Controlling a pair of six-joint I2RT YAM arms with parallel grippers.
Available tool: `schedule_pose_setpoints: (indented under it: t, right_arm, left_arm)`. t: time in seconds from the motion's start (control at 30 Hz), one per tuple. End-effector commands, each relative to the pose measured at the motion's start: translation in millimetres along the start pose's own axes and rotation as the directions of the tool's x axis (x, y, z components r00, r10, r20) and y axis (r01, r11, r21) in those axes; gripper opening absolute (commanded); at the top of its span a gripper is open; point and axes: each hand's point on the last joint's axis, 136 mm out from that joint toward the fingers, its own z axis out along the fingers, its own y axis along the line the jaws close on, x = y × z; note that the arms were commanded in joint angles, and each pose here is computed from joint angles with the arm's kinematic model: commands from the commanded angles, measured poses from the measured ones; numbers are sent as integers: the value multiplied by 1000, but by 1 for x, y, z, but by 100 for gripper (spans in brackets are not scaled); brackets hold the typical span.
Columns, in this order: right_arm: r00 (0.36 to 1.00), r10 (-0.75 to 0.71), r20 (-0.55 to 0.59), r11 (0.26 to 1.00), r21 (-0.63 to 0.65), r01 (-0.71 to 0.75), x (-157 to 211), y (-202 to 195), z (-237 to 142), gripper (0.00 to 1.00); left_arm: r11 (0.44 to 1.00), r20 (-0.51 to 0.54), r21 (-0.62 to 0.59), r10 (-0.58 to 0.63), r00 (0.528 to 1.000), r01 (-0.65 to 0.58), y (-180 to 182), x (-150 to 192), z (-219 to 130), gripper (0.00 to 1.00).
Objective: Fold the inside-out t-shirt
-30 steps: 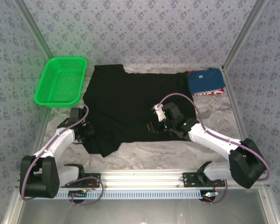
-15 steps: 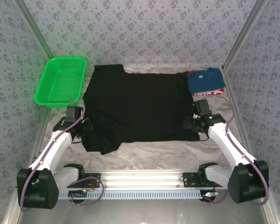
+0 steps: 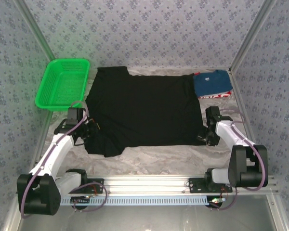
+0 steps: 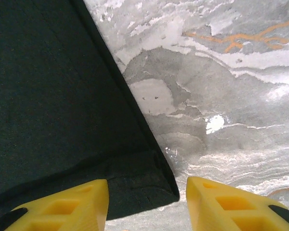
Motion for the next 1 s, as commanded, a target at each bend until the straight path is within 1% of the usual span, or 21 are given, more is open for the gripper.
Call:
schedule_pose_setpoints:
  t: [0.0,0.1,0.3,0.37,0.4,0.5,0.7,0.77,0.97]
  right_arm:
    - [1000,29,-6,999,27,-29,1,-3,8,45]
    - [999,37,-16,999,13,-37,3,0,14,44]
    - [998,43,-47,999,20,-42,7,0,25,32]
    - [998,39,-43,999,32,-38,8,-3,27,31]
    - [998,44,-48,998,36,-42,10,-4,27,32]
    - [997,49,-58,998,47,-46,14,-7,27,42]
    - [998,59,-7,996,64,-59,5,-11,14,43]
    - [998,61,-10,996,58,-61,5,-10,14,40]
    - [998,57,-21,997,50,-56,4,-7,18,23]
  left_arm:
    - [998,29,59,13,999,-15,-13,-10,-5,0]
    - [998,32,60,13,999,-15,-14,-11,-6,0]
    - [998,37,61,18,999,-20,-14,-11,-8,0]
    - [998,36,58,18,999,-20,-13,-10,-8,0]
    - [998,38,59,20,999,-22,-14,-11,-9,0]
    - [998,44,54,20,999,-23,-13,-11,-10,0]
    - [998,41,58,21,999,-23,-14,-11,-10,0]
    - [998,43,60,23,999,-25,-14,-11,-10,0]
    - [998,42,61,23,999,-26,-15,-11,-11,0]
